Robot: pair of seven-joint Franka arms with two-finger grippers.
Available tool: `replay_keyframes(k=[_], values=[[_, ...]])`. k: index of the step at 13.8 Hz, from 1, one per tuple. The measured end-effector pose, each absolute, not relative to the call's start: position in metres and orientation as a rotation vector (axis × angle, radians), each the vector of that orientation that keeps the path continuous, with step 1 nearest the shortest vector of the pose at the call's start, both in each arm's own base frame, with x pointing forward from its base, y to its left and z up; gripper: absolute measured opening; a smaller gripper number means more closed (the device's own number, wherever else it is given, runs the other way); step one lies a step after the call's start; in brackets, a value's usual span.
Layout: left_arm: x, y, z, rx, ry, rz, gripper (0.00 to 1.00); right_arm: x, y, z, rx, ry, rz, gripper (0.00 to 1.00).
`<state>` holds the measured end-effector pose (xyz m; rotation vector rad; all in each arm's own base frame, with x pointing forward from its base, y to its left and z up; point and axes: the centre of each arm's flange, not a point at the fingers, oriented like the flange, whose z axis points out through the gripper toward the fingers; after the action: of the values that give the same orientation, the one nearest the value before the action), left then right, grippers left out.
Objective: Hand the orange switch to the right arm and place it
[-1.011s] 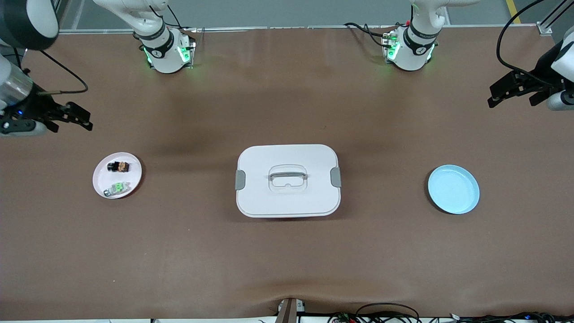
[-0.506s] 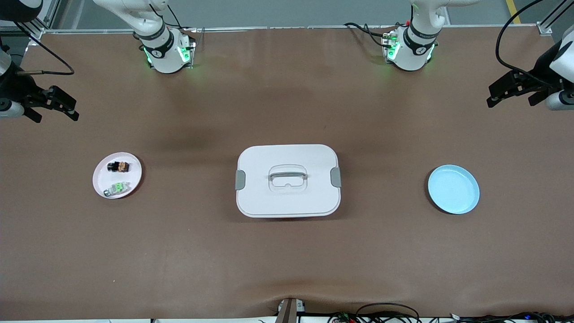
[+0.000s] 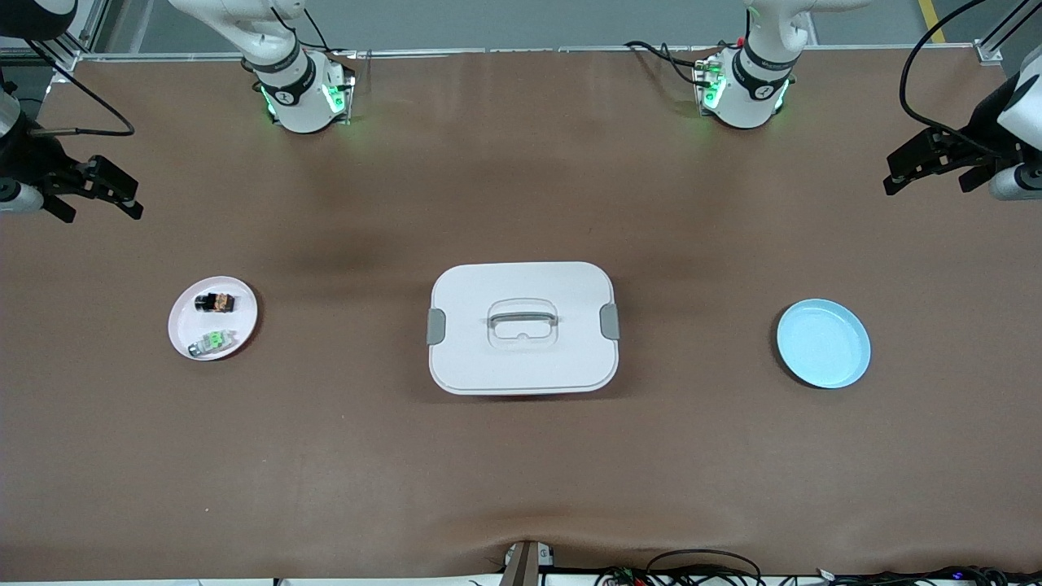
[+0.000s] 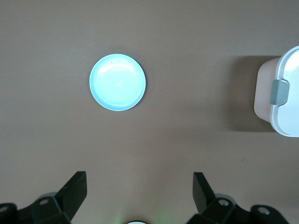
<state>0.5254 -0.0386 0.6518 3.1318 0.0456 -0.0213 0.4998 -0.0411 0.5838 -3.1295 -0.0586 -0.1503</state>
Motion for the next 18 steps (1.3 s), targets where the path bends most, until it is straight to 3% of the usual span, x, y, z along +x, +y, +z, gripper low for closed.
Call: replay_keyframes(k=[12,18], values=[[0.525,-0.047,0.652,3.133,0.022,-0.022,1.0,0.502,-0.039,0.587,-3.116,-0.076,-0.163,1.0],[0.524,-0.051,0.654,3.152,0.007,-0.011,1.0,0.505,-0.046,0.616,-3.115,-0.057,-0.223,1.0]])
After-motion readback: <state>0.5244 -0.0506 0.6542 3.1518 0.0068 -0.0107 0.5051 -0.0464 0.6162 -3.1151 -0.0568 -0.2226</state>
